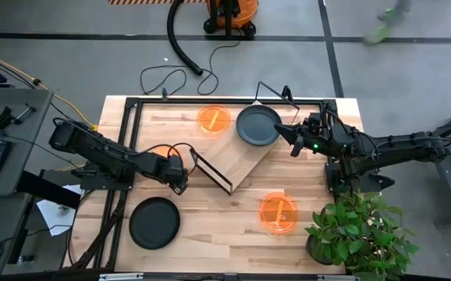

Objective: Place and stack plates onto a shelf
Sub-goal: Put the left orange plate on the shelf

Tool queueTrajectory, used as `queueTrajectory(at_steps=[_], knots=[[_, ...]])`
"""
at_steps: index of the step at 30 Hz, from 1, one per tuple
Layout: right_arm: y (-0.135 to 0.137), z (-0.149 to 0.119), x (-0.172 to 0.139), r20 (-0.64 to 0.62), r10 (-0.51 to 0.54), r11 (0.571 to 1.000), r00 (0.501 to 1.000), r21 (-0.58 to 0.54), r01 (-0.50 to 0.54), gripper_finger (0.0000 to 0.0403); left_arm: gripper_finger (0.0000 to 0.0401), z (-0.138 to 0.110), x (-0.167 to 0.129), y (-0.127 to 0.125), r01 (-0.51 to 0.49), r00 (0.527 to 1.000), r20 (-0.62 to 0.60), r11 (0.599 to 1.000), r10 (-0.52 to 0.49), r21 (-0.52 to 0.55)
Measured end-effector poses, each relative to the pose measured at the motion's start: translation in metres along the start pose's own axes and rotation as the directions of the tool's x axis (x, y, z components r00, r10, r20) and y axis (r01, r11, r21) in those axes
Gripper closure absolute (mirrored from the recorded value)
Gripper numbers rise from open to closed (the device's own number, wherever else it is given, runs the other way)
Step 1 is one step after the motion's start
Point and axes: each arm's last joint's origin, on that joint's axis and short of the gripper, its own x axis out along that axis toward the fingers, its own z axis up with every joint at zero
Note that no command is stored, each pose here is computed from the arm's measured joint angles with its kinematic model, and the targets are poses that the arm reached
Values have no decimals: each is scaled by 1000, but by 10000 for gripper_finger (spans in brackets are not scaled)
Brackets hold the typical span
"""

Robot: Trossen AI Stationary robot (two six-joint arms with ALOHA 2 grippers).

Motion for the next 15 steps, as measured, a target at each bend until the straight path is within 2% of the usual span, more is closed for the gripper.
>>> queueTrajectory(at_steps=[10, 15], knots=[[0, 0, 0, 0, 0, 1000, 1000, 2, 0, 403, 231, 8, 2, 7, -56, 998, 41, 996, 53, 71], [0, 0, 0, 0, 0, 1000, 1000, 2, 0, 403, 231, 8, 2, 14, -137, 990, 52, 987, 133, 88]])
